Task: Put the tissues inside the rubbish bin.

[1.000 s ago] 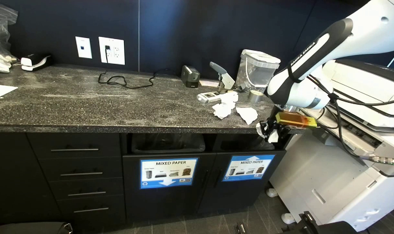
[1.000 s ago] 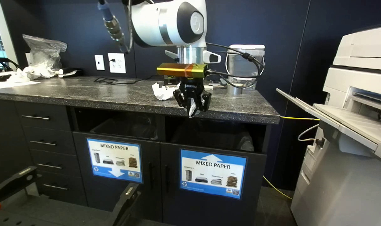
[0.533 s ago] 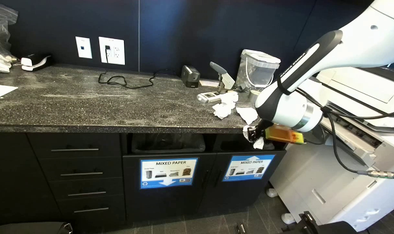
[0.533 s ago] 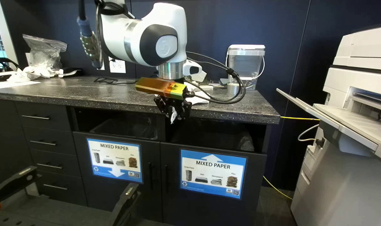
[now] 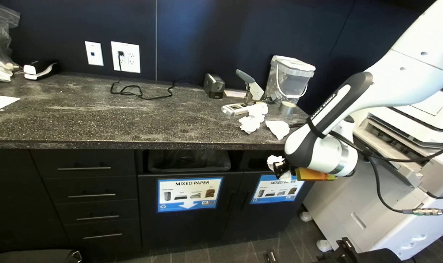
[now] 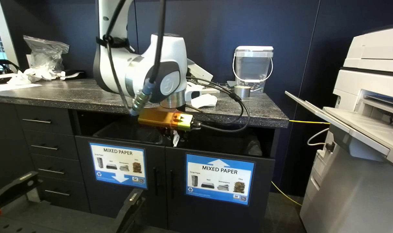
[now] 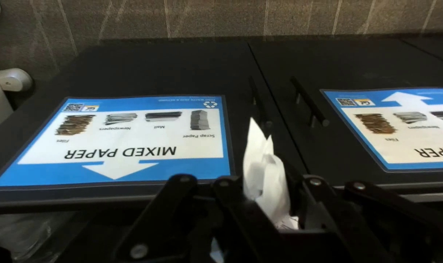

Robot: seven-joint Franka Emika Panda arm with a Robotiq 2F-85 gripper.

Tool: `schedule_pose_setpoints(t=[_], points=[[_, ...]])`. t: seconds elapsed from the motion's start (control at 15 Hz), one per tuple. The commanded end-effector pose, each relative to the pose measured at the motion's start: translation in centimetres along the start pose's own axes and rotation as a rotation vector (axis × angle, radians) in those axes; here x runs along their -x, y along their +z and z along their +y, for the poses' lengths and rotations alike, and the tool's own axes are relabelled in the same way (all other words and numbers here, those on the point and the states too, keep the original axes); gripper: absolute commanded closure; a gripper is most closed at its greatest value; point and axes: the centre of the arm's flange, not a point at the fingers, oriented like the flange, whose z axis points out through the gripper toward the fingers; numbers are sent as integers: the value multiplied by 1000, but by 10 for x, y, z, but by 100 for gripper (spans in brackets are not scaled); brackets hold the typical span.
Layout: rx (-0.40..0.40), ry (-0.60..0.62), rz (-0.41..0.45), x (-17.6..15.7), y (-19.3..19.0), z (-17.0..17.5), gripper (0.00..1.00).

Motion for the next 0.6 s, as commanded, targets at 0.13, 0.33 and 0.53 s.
schedule_pose_setpoints(t=[0.13,0.33,0.53], points=[[81,148,63,6,48,28,94],[78,244,117,-3,72,36,94],[82,299,174,-20,90,45,95]])
